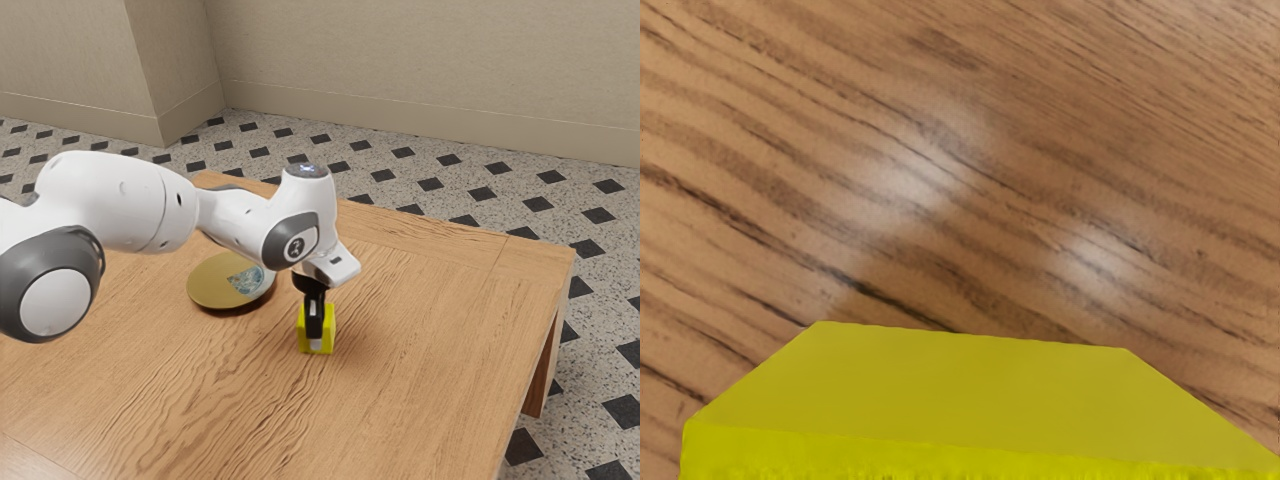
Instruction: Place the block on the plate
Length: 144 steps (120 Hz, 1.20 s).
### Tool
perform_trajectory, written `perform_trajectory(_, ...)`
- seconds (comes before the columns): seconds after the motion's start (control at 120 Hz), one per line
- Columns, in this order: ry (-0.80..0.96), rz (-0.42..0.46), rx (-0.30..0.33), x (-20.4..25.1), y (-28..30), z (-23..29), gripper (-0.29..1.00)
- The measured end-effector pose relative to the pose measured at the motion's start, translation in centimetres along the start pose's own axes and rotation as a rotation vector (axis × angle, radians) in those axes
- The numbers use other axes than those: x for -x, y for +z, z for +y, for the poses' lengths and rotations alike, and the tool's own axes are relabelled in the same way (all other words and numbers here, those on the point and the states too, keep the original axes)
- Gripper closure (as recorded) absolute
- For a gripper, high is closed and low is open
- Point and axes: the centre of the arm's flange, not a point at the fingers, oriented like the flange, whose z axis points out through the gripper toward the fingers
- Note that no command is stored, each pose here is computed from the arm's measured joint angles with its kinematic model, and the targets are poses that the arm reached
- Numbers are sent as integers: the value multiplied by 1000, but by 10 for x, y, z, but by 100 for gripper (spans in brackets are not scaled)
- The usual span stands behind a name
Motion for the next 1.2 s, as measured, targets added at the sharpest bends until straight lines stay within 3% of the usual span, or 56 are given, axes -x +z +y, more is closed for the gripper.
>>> perform_trajectory(0.267, -17, 42, -41, 9, -69, 0, 29)
perform_trajectory(0.45, -101, 35, -22, 59, -96, -25, 29)
perform_trajectory(0.783, -241, -6, -5, 143, -101, -74, 29)
perform_trajectory(1.033, -296, -47, -35, 181, -85, -121, 29)
perform_trajectory(1.2, -301, -71, -51, 182, -54, -155, 29)
